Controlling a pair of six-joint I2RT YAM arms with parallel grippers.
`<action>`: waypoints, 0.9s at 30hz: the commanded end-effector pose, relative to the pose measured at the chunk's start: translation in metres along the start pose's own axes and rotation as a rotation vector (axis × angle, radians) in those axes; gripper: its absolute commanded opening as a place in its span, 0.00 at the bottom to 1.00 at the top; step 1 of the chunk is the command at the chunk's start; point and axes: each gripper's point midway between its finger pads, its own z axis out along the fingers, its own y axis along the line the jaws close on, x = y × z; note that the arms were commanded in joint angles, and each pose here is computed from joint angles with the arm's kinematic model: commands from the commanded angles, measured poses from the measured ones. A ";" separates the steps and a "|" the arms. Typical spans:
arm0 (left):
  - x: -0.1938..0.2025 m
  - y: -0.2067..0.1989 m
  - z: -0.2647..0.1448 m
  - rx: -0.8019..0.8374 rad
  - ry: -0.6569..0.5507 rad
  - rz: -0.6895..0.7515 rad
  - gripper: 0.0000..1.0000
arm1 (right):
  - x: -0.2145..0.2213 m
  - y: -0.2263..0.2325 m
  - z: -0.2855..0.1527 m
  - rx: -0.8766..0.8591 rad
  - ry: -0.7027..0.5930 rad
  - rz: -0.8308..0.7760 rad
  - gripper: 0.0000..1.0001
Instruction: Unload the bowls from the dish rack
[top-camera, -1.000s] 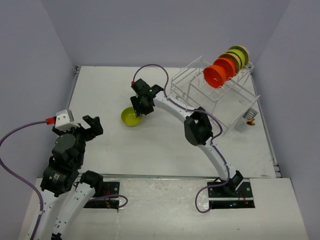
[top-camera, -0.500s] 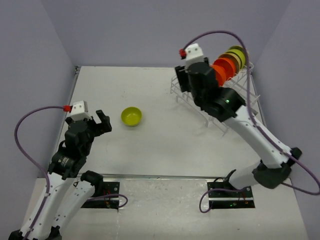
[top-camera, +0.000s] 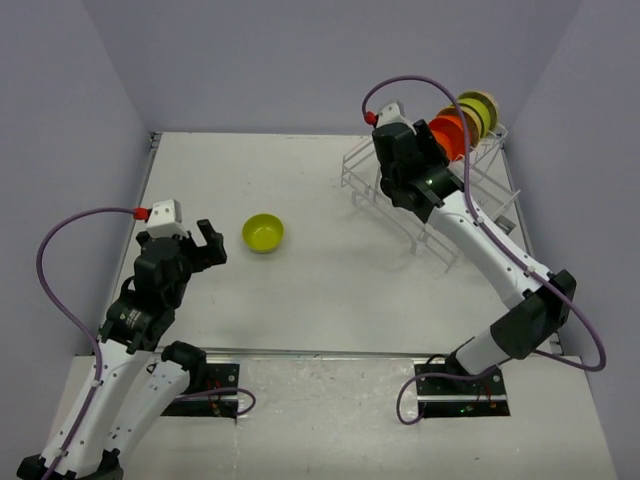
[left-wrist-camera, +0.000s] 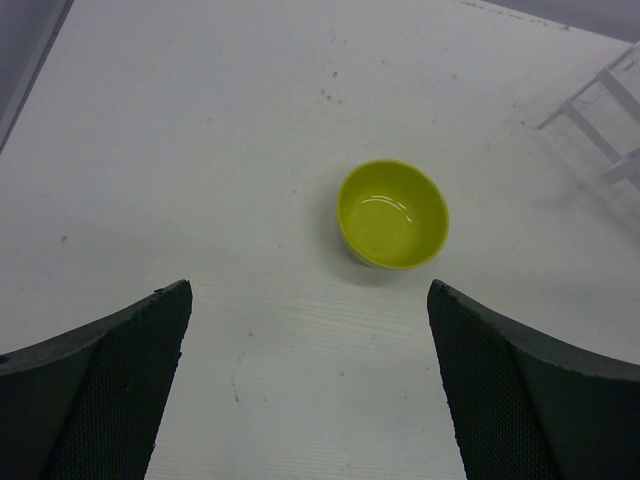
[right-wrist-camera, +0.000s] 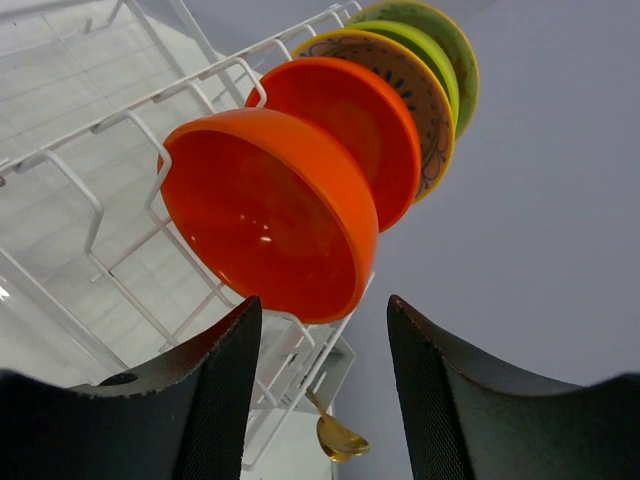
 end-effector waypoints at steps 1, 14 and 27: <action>-0.009 -0.005 0.000 0.021 -0.029 0.007 1.00 | -0.008 -0.012 0.005 0.034 -0.001 -0.016 0.54; -0.011 -0.008 -0.003 0.045 -0.040 0.004 1.00 | 0.009 -0.012 0.045 0.116 0.069 -0.035 0.36; -0.013 -0.007 -0.004 0.045 -0.048 0.003 1.00 | 0.007 -0.023 0.047 0.201 0.056 -0.037 0.02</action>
